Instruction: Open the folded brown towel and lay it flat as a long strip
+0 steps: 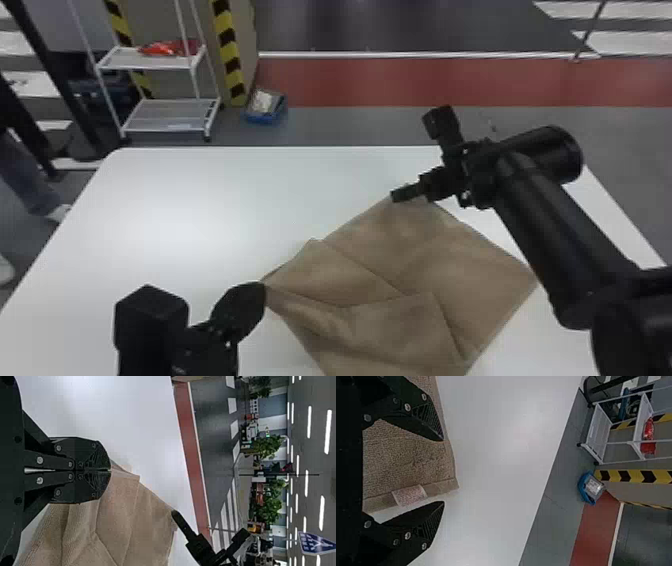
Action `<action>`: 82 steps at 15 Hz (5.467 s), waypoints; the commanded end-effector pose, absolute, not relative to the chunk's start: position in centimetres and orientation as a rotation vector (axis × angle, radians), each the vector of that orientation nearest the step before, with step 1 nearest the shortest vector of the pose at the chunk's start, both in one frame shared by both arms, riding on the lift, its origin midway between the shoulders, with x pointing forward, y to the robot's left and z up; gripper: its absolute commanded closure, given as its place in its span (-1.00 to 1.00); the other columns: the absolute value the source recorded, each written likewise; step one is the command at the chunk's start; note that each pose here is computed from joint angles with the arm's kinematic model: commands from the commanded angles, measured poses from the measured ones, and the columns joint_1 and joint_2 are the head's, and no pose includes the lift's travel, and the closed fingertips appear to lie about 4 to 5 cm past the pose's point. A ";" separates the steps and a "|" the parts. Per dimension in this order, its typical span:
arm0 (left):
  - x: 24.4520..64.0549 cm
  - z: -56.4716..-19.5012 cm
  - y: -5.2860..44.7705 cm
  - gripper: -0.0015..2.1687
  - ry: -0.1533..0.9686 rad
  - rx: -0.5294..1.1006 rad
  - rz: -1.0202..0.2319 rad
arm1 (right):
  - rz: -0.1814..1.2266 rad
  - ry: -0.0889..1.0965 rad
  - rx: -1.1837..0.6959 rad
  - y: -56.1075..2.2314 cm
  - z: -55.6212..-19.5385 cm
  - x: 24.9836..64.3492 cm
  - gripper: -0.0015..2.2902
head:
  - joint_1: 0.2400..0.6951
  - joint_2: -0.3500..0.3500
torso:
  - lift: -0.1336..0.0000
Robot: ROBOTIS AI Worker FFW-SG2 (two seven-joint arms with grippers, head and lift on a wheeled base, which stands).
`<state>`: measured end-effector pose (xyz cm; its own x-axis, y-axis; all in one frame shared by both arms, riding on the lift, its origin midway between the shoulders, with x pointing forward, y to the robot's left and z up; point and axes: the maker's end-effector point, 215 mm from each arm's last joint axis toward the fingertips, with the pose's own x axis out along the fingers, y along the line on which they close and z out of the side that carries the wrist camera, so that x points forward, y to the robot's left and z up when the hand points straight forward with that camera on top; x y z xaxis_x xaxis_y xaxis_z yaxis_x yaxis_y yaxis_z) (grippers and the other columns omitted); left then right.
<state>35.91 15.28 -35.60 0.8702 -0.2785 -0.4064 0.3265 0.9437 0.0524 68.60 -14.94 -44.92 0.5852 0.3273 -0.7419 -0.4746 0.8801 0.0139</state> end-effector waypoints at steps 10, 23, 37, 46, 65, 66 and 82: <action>35.9 -35.9 15.2 0.33 0.411 0.120 -0.317 | 0.471 0.805 -0.209 -15.0 -45.1 69.1 -0.43 | 1.00 -0.01 | -0.84; 36.6 -34.0 16.0 0.48 0.373 0.131 -0.306 | 0.537 0.794 -0.165 -14.1 -43.8 68.6 0.16 | 1.00 0.05 | -0.84; 39.2 -26.6 20.2 0.50 0.235 0.204 -0.235 | 0.306 0.546 -0.047 -34.2 -33.5 64.4 0.21 | 1.00 -0.28 | -0.84; 38.5 -26.0 18.0 0.50 0.256 0.112 -0.462 | 0.186 0.448 0.054 -44.5 -27.7 62.2 0.21 | 0.87 -0.77 | -0.84; 39.2 -41.6 16.1 0.38 0.401 0.261 -0.466 | 0.054 0.611 0.104 -50.4 -38.1 55.2 0.21 | 1.00 -1.00 | -0.84; 39.5 -41.6 17.4 0.26 0.400 0.271 -0.428 | 0.053 0.622 0.103 -50.2 -38.9 54.8 0.21 | 1.00 -1.00 | -0.84; 39.6 -39.7 31.8 -0.57 0.423 0.376 0.049 | -0.019 0.679 0.115 -50.3 -44.5 51.3 0.21 | 1.00 -0.63 | -0.84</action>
<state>39.40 31.74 -40.24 0.9076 0.1264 -0.4003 0.0360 0.9267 0.3742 51.44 -49.98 -44.57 0.7786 0.0229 -0.6272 0.0521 0.9935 0.1010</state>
